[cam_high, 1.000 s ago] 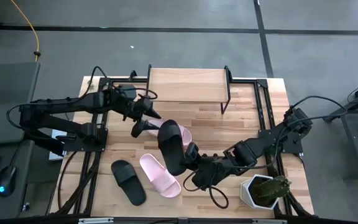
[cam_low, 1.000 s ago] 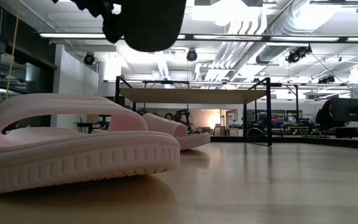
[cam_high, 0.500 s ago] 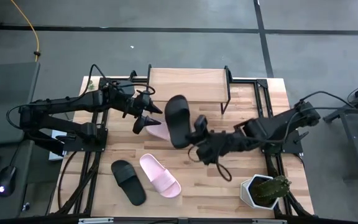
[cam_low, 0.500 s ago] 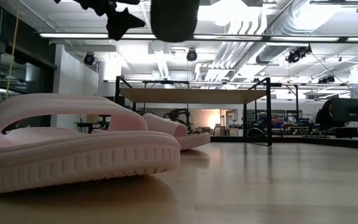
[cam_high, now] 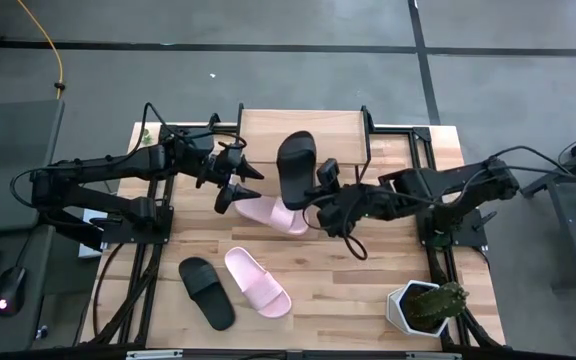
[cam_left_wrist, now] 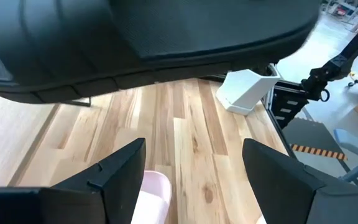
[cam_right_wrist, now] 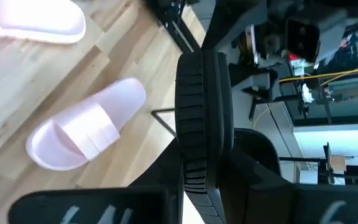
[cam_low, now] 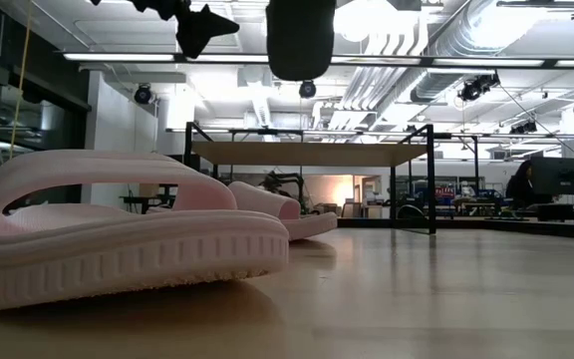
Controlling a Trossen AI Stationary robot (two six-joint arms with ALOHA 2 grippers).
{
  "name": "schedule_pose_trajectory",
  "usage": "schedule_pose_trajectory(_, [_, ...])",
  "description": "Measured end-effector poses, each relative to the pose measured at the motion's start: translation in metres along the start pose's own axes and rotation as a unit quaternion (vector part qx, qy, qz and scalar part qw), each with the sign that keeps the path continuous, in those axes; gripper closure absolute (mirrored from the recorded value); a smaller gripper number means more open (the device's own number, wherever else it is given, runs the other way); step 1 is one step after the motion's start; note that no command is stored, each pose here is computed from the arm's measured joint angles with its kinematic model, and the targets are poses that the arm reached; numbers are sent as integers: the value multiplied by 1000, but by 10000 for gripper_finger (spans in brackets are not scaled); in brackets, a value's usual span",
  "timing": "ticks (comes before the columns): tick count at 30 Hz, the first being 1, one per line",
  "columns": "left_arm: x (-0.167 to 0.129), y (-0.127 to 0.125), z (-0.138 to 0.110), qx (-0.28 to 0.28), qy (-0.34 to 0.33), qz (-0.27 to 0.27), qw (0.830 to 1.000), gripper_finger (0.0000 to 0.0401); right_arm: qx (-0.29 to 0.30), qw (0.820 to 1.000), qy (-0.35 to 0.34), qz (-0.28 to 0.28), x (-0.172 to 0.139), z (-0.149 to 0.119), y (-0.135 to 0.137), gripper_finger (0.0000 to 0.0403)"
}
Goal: Pick and place slides into the shelf
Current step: Put the top black slipper on the shelf
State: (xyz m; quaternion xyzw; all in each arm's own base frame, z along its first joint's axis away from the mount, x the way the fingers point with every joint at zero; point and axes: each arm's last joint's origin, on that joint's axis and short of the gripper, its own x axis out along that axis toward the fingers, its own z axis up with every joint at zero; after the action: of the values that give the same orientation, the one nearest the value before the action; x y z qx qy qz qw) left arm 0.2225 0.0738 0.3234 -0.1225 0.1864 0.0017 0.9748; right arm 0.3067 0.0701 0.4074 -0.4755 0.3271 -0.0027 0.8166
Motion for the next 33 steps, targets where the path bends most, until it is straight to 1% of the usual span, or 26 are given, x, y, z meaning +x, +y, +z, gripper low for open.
schedule_pose_trajectory(5, [0, 0, 0, 0, -1, 0, 1000, 144, 10, 1000, 2, -1, 1, -10, -10, 360])
schedule_pose_trajectory(11, [0, 0, 1, 11, -6, 3, 1000, 144, 27, 1000, 2, -10, -5, -29, -29, 360])
schedule_pose_trajectory(18, [0, 0, 3, 18, -14, 3, 1000, 144, 62, 998, -11, -27, -21, -58, -54, 360])
schedule_pose_trajectory(22, [0, 0, 3, 19, -15, 3, 1000, 144, 79, 996, -25, -24, -25, -76, -66, 360])
schedule_pose_trajectory(27, [0, 0, 3, 19, -15, 4, 1000, 144, 96, 994, -26, -36, -30, -96, -80, 360])
schedule_pose_trajectory(31, [0, 0, 4, 20, -18, 4, 1000, 144, 107, 991, -56, -52, -37, -109, -93, 360])
schedule_pose_trajectory(33, [0, 0, 4, 21, -20, 4, 1000, 144, 113, 990, -74, -52, -41, -116, -97, 360])
